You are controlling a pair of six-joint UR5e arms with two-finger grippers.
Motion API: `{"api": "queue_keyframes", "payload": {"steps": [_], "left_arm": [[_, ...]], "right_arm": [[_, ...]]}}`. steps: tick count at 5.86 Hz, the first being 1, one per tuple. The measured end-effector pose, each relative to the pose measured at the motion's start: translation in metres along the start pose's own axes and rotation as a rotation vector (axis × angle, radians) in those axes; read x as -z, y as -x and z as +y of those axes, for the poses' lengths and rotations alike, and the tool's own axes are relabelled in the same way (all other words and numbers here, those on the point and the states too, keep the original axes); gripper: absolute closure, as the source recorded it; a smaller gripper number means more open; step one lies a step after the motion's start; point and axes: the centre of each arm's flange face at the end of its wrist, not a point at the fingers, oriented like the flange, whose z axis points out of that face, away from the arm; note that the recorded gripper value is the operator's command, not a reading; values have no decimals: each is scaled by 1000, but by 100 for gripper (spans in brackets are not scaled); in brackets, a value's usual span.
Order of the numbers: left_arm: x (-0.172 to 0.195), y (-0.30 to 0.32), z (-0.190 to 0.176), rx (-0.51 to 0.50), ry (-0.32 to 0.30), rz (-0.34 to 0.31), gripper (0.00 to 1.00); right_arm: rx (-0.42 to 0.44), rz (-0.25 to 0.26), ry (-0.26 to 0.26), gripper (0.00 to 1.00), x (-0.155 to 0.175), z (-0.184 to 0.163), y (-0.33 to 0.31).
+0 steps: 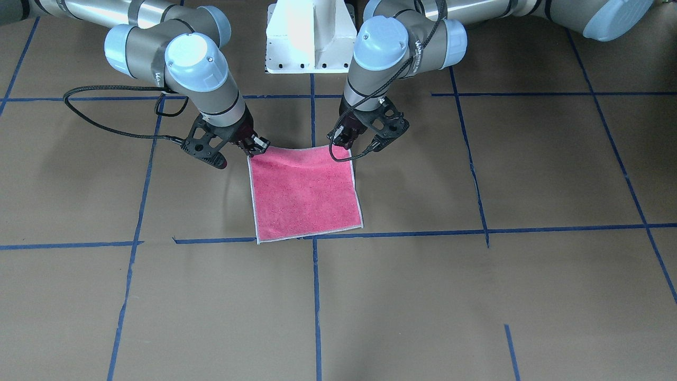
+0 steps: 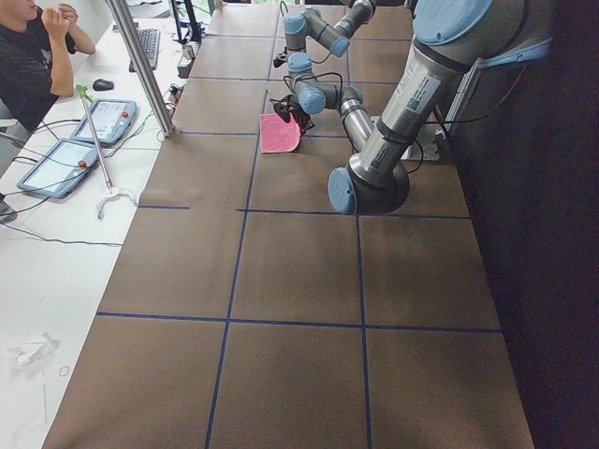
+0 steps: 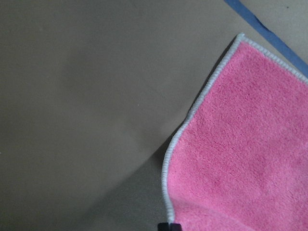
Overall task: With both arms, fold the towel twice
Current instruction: 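Lift the near towel edge with both grippers and carry it away from the robot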
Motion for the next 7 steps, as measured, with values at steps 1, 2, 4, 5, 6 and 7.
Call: {"api": "queue_keyframes", "payload": {"steps": [1,2,4,5,6,7], "left_arm": [[4,1,2,-2,3,6,99],[7,5,4,-4,7,10,99],[8,11,5,-1,10,10,99],[8,11,6,-1,11,10,99],[8,12,6,0,12,10,99],[9,12,7,-1,12,13,99]], "right_arm": [[1,1,0,100,-1,1,-1],[3,3,2,100,-2,3,-2],[8,8,9,100,-5,9,-12],[4,11,13,100,-7,13,-15],[-3,11,17,100,-7,18,-15],[-5,10,20,100,-7,21,-16]]}}
